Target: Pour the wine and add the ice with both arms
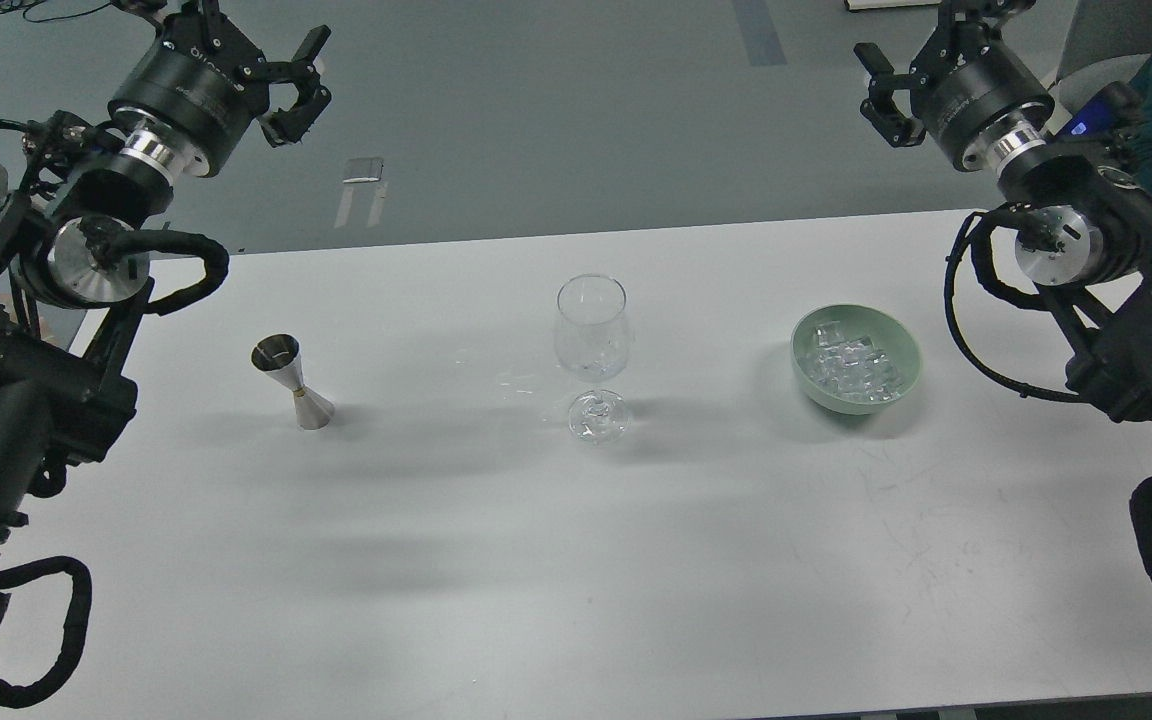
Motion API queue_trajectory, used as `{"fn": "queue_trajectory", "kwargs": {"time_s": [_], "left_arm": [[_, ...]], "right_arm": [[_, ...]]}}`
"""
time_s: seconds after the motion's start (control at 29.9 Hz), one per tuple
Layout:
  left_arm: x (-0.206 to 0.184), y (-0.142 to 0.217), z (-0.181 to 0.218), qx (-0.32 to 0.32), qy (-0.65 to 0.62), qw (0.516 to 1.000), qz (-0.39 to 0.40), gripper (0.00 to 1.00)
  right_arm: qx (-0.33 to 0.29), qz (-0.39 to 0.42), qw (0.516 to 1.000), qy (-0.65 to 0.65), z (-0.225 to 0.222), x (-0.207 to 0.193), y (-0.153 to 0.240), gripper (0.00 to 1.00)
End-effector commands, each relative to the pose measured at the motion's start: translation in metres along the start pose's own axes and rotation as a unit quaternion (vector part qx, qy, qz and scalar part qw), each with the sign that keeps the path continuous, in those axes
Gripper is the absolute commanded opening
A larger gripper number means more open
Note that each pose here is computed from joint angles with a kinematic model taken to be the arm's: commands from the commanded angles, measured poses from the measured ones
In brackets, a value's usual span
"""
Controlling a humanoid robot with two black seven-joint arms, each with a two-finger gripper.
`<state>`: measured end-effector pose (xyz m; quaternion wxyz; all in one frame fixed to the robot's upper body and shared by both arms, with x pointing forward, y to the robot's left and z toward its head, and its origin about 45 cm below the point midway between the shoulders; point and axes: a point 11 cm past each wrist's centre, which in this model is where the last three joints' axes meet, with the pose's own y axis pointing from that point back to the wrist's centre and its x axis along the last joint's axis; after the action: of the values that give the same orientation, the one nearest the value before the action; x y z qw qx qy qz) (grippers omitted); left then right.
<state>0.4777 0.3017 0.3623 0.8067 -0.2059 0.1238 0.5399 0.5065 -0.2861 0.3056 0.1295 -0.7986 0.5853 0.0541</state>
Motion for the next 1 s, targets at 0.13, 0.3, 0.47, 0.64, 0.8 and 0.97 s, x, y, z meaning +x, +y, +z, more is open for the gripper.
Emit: {"fn": "queue_trajectory", "kwargs": {"time_s": [0.13,0.3,0.47,0.64,0.8,0.97], "left_arm": [[0.0001,-0.0004,-0.0015,0.013,0.008,1.0,0.001,0.98],[0.0007,0.0004,-0.0043,0.015,0.007,1.0,0.002,0.98],[0.0022,0.0015,-0.0072,0.018,0.006,1.0,0.006,0.98],[0.0024,0.0019,-0.0088,0.022,0.004,1.0,0.007,0.98],[0.0023,0.0015,-0.0077,0.02,0.005,1.0,0.008,0.98],[0.003,0.0017,-0.0065,0.02,0.004,1.0,0.01,0.98]], "right_arm": [[0.0,-0.001,1.0,0.0,0.0001,-0.0005,0.0001,1.0],[0.002,-0.001,1.0,0.002,-0.0026,0.0012,0.0007,1.0],[0.003,-0.005,1.0,0.001,-0.0032,-0.0018,0.0,1.0],[0.003,-0.006,1.0,0.002,-0.003,-0.0024,-0.0001,1.0],[0.003,-0.006,1.0,0.002,-0.003,-0.002,0.0004,1.0],[0.002,-0.006,1.0,0.002,-0.0025,-0.0021,0.0006,1.0]]}}
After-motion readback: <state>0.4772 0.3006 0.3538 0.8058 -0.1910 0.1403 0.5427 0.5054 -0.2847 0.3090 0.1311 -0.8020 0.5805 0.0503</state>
